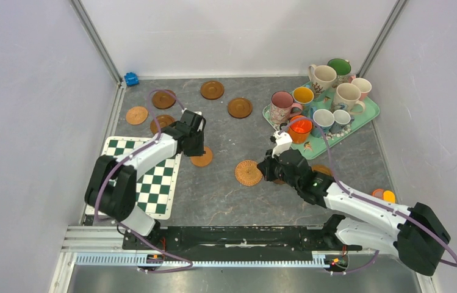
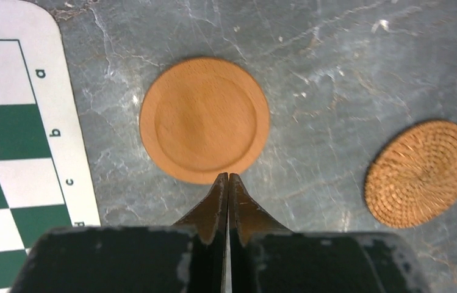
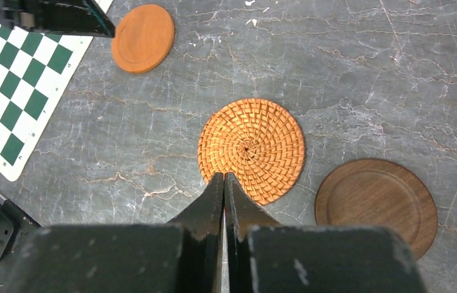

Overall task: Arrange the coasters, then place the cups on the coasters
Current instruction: Move the coaster to the center of the board.

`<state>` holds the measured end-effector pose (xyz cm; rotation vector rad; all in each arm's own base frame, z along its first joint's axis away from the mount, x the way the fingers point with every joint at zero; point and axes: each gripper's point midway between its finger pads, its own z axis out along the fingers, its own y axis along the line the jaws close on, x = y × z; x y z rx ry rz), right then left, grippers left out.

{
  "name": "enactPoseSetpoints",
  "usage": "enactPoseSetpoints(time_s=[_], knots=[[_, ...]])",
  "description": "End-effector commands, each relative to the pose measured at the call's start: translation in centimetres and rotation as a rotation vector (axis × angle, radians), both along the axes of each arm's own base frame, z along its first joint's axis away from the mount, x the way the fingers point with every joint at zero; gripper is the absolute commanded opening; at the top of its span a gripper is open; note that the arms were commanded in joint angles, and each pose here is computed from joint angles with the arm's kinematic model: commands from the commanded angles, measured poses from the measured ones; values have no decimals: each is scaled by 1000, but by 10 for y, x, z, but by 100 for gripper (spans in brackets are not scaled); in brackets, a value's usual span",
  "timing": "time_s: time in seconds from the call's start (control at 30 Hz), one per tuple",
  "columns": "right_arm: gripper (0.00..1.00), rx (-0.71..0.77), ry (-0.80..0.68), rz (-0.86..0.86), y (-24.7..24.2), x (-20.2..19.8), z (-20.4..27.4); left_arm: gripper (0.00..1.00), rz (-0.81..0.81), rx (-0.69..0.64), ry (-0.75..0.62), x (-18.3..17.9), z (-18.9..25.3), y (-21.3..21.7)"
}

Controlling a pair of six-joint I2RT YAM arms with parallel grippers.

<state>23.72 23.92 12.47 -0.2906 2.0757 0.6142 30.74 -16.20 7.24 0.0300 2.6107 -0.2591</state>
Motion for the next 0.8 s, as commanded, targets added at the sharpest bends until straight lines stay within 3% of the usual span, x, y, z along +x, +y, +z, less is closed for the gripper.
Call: enactPoseSetpoints(time_s=[0.0,0.33,0.77], knots=[[0,19,-26,16,-1,-3,9,2,45,-11,-6,22,-7,-6],[0,-3,-14,22,-6,-8,3,2,33,-5,133,7,-49,-11],[0,-61,7,-26,-20,-8,-19,2,-40,-134,331,-65,-75,-44]])
